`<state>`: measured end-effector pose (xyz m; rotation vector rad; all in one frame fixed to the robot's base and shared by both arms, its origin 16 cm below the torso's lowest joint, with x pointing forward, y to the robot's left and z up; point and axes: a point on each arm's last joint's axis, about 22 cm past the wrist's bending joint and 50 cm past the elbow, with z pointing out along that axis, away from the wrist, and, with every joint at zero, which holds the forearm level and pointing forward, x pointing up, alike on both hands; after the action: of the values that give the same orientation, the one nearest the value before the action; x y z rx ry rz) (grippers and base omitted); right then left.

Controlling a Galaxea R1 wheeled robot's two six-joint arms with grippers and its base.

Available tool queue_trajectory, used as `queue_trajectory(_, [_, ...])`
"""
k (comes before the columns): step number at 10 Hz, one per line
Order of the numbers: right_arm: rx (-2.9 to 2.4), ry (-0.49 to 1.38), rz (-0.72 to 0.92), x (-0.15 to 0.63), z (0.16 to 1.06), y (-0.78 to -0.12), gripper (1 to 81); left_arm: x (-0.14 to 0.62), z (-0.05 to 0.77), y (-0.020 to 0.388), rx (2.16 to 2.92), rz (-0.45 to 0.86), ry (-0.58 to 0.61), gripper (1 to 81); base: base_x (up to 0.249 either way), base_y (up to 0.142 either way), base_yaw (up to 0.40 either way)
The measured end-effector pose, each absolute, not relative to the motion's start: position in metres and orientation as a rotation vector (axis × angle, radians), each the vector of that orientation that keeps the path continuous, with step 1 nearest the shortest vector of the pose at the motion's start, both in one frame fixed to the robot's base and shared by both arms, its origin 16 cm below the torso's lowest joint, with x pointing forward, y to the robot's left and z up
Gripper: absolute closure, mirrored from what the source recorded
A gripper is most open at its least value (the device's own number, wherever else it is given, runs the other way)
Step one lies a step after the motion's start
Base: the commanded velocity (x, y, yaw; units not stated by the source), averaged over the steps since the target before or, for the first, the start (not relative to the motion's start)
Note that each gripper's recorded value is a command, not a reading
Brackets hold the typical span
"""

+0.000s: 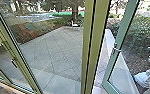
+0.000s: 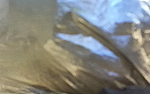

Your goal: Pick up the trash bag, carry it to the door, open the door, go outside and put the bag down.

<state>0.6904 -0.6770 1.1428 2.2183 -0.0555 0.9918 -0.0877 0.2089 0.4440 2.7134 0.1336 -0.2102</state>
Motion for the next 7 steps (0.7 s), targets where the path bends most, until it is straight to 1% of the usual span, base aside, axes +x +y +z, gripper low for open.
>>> queue_trajectory(4, [2.135,-0.074,0.863,0.662,1.155,-0.743,1.0,-0.088,0.444,0.205,2.709,-0.213,0.146,81.1,0.000,0.000,0.000])
queue_trajectory(7, [2.111,-0.043,0.816,0.643,1.163,-0.771,1.0,-0.092,0.445,0.205,2.709,-0.220,0.147,81.1,0.000,0.000,0.000])
